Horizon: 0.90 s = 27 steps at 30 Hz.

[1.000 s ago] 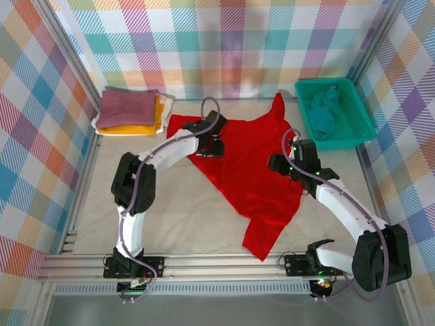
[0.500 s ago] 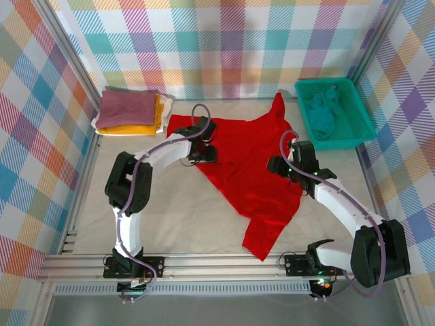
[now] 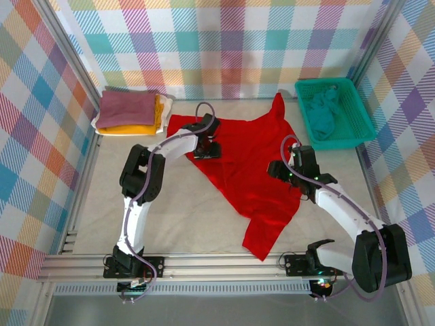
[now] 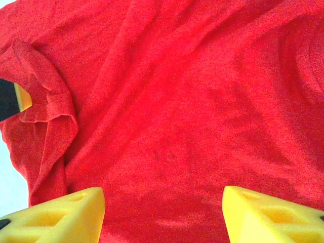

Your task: Fold and stack the t-shirts

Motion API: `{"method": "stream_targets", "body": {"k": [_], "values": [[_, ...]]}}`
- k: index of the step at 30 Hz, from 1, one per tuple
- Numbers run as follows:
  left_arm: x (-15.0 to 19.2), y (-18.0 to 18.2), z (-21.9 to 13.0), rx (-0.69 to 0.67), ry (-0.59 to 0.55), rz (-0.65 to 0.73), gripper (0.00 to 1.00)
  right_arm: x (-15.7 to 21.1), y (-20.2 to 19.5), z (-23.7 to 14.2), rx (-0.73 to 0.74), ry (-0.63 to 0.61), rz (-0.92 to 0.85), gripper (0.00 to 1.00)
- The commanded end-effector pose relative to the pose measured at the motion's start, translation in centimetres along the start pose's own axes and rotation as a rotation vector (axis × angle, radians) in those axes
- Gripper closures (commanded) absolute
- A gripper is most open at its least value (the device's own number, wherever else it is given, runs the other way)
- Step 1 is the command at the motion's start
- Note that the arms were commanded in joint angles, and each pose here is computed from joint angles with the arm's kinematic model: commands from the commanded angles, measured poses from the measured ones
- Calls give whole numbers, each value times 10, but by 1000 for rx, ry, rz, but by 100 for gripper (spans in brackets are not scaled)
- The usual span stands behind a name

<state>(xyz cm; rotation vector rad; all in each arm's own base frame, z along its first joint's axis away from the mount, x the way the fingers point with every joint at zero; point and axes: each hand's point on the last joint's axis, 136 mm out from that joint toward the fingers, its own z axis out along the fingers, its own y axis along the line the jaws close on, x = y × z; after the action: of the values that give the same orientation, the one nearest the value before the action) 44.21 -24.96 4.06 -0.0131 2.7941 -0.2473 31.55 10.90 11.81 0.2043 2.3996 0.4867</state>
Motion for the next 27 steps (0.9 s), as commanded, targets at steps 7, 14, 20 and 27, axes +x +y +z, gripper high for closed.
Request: {"method": "stream_targets", "body": {"k": [7, 14, 20, 27], "values": [[-3, -11, 8, 48, 9, -9, 64, -6, 4, 4, -20, -12, 10, 36], [-9, -12, -9, 39, -12, -6, 82, -7, 4, 4, -18, -9, 6, 36], [-10, -12, -18, 46, -18, -2, 85, -8, 4, 6, -12, -4, 5, 36], [-9, -21, -24, 81, -28, 1, 97, -7, 5, 9, -19, 5, 10, 36]]}}
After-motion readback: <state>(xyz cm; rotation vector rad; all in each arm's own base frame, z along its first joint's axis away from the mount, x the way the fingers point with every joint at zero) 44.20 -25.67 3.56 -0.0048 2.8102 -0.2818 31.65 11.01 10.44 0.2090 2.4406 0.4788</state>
